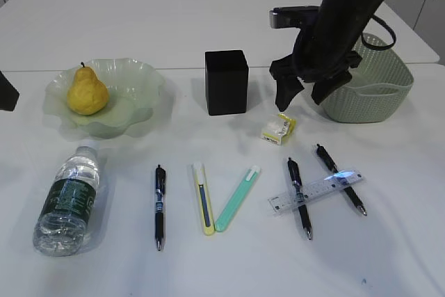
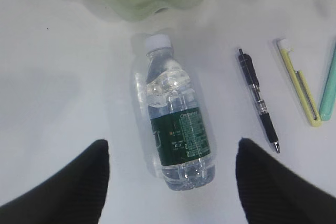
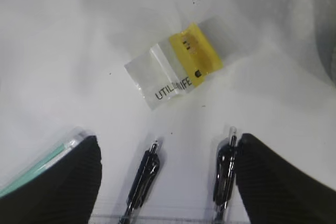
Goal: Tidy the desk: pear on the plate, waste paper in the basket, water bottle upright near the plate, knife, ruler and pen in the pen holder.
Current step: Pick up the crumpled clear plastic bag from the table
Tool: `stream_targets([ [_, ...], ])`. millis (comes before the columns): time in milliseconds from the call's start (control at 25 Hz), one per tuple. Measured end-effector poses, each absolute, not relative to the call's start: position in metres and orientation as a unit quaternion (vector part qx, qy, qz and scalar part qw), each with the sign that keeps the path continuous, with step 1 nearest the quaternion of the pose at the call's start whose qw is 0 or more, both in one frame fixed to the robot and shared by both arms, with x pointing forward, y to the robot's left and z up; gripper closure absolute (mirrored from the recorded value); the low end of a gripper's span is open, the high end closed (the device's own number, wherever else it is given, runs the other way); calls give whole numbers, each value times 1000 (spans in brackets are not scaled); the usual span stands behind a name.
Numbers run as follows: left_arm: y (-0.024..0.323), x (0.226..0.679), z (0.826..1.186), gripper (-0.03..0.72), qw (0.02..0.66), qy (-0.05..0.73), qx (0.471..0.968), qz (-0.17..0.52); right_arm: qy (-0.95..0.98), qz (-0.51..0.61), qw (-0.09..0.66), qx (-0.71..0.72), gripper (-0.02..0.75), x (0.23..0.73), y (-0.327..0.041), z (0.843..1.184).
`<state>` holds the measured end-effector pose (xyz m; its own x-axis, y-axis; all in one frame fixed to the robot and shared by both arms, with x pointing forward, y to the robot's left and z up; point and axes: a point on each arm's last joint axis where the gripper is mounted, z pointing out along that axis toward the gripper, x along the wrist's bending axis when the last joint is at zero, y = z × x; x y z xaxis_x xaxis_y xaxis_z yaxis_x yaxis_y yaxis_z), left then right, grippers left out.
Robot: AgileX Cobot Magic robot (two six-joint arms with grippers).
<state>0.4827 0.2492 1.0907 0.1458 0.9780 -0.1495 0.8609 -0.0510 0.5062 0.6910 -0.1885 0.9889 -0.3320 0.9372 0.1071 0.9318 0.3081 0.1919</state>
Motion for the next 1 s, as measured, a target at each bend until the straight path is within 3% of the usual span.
stream_targets([
  [280,249,483,1091,159,248,643,715,118,810,99,3,578,151,707,-185,961],
  [1000,249,483,1091,159,248,645,714,117,809,98,3,580,151,723,-182,929],
])
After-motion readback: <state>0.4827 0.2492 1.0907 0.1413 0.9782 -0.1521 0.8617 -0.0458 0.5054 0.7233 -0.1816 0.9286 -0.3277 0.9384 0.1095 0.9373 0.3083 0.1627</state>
